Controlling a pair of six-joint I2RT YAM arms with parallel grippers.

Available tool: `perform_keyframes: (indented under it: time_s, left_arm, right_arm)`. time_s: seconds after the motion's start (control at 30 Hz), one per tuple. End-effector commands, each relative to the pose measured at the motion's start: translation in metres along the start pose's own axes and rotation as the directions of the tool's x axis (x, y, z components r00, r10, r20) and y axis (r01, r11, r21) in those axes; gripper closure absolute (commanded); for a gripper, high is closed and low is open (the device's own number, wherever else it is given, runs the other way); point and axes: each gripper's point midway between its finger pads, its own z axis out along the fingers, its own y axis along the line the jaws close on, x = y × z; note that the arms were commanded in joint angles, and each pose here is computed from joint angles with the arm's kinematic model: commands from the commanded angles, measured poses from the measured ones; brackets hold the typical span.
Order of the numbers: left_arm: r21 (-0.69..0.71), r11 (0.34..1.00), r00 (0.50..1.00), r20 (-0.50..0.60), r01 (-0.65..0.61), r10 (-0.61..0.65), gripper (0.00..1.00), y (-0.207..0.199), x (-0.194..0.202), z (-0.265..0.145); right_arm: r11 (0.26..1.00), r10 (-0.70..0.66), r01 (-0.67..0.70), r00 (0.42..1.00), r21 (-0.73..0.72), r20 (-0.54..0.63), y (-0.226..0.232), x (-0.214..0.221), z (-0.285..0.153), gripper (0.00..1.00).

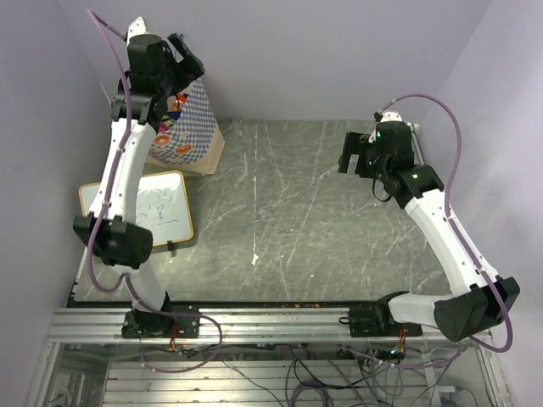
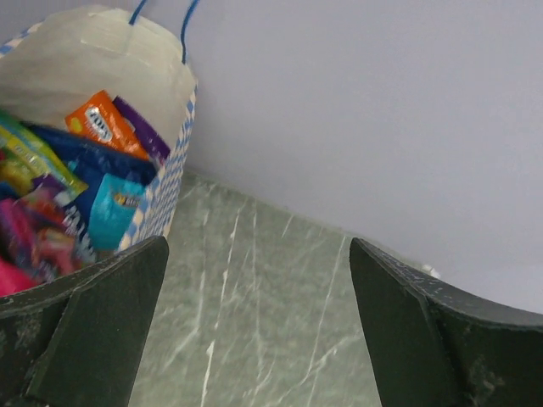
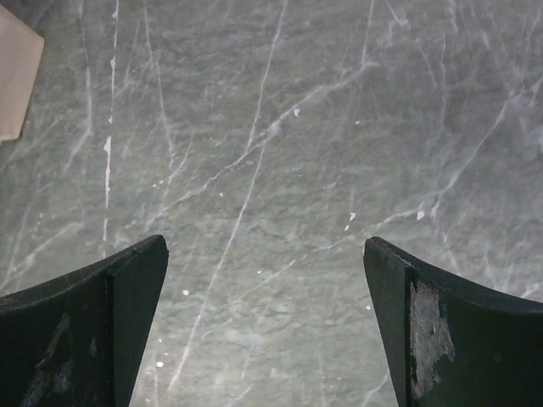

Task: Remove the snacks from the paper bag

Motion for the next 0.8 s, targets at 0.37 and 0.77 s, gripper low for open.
perform_keyframes:
  time_s: [0.37,0.77]
  left_arm:
    - [0.327,0.903,0.933,0.130,0.278,-0.335,0.00,0.051,-0.041,0.195]
    - [0.396,0.893,0.889,0.301,0.213,-0.345,0.02,0.061,-0.048,0.228]
  right_arm:
    - [0.986,-0.168,0.165,0.977,0.035,0.132,-0.015,-0.019,-0.005,0.00]
    - [0.980,-0.180,0.168,0.977,0.106,0.114,-0.026,-0.022,0.006,0.00]
